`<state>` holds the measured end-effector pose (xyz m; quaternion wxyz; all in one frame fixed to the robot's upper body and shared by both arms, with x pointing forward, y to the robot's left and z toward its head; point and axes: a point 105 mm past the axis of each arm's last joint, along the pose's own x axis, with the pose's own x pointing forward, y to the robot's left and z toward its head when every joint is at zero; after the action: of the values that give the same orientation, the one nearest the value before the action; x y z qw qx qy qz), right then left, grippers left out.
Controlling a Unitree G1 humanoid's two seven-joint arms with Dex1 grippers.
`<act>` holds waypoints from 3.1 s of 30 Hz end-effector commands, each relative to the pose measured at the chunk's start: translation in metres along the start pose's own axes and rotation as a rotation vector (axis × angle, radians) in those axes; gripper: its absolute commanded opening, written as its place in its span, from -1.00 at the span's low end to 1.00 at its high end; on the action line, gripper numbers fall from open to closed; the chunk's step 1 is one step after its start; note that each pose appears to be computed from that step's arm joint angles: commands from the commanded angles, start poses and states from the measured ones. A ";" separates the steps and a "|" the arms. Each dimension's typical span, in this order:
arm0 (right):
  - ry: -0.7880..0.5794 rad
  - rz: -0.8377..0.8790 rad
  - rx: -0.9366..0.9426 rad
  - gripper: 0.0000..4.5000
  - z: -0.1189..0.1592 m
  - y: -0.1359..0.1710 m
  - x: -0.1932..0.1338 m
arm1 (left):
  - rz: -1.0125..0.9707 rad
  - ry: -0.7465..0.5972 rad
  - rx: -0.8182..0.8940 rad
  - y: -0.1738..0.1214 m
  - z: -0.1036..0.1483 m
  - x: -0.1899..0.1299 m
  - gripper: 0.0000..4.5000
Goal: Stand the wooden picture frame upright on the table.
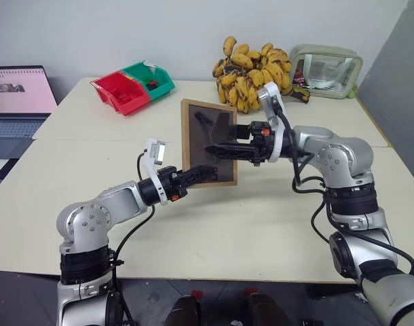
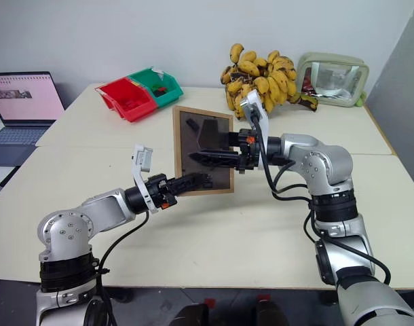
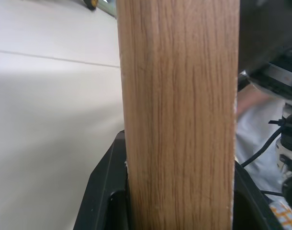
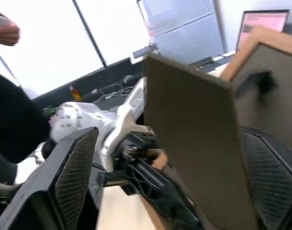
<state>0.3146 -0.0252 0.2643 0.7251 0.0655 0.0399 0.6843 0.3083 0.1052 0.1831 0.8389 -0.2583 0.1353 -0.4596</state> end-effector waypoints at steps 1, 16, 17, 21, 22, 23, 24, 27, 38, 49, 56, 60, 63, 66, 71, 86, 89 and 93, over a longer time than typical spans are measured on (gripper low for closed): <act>-0.007 0.082 -0.027 0.99 0.003 0.022 0.001 | 0.010 -0.048 -0.007 0.000 0.012 0.003 -0.46; 0.066 -0.312 -0.095 0.99 -0.015 -0.019 -0.072 | -0.090 0.025 -0.050 -0.013 0.008 0.010 -0.46; 0.113 -0.390 -0.182 0.99 -0.016 -0.028 -0.083 | -0.091 0.032 -0.054 -0.013 0.007 0.009 -0.46; 0.444 -0.600 -0.780 0.99 -0.021 -0.061 -0.119 | -0.092 0.027 -0.079 -0.012 0.006 0.004 -0.46; 0.482 -0.674 -1.056 0.99 -0.008 -0.068 -0.126 | -0.112 0.033 -0.109 -0.014 0.006 0.003 -0.46; 0.482 -0.698 -1.299 0.99 0.003 -0.068 -0.127 | -0.130 0.034 -0.150 -0.016 0.005 0.002 -0.46; 0.461 -0.691 -1.450 0.99 0.008 -0.065 -0.126 | -0.141 0.035 -0.176 -0.018 0.005 0.001 -0.46; 0.424 -0.572 -1.687 0.99 0.002 -0.057 -0.118 | -0.119 0.024 -0.268 -0.015 0.007 0.002 -0.46; 0.200 -0.345 -1.901 0.99 -0.027 -0.040 -0.085 | -0.284 0.022 -0.460 -0.044 0.020 0.013 -0.46; 0.081 -0.291 -1.989 0.91 -0.009 -0.033 -0.063 | -0.331 0.078 -0.455 -0.054 0.002 0.013 -0.46; 0.152 -0.213 -1.993 0.27 -0.021 -0.037 -0.060 | -0.350 0.107 -0.457 -0.053 0.001 0.009 -0.46; 0.167 -0.245 -1.997 -0.09 -0.018 -0.042 -0.062 | -0.355 0.127 -0.454 -0.054 -0.002 0.008 -0.46; 0.162 -0.254 -2.002 -0.33 -0.016 -0.042 -0.065 | -0.360 0.148 -0.453 -0.054 -0.006 0.005 -0.46; 0.153 -0.252 -2.001 -0.34 -0.016 -0.039 -0.067 | -0.366 0.154 -0.448 -0.054 -0.007 0.001 -0.15; 0.147 -0.276 -1.995 -0.43 -0.014 -0.041 -0.070 | -0.381 0.153 -0.435 -0.054 -0.002 -0.004 0.28; 0.278 -0.545 -1.076 -0.43 -0.057 -0.107 -0.093 | 0.219 -0.081 0.003 -0.009 0.051 -0.080 1.00; 0.171 -0.526 -0.721 -0.43 -0.058 -0.115 -0.081 | 0.267 -0.067 0.171 -0.014 0.044 -0.075 1.00; 0.054 -0.415 -0.359 -0.43 -0.060 -0.115 -0.056 | 0.360 0.000 0.341 -0.008 0.020 -0.075 1.00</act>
<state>0.4161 -0.0942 0.1593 0.8555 -0.1686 -0.0430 0.4878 0.2754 0.1753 0.2030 0.9295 -0.1380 0.1216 -0.3197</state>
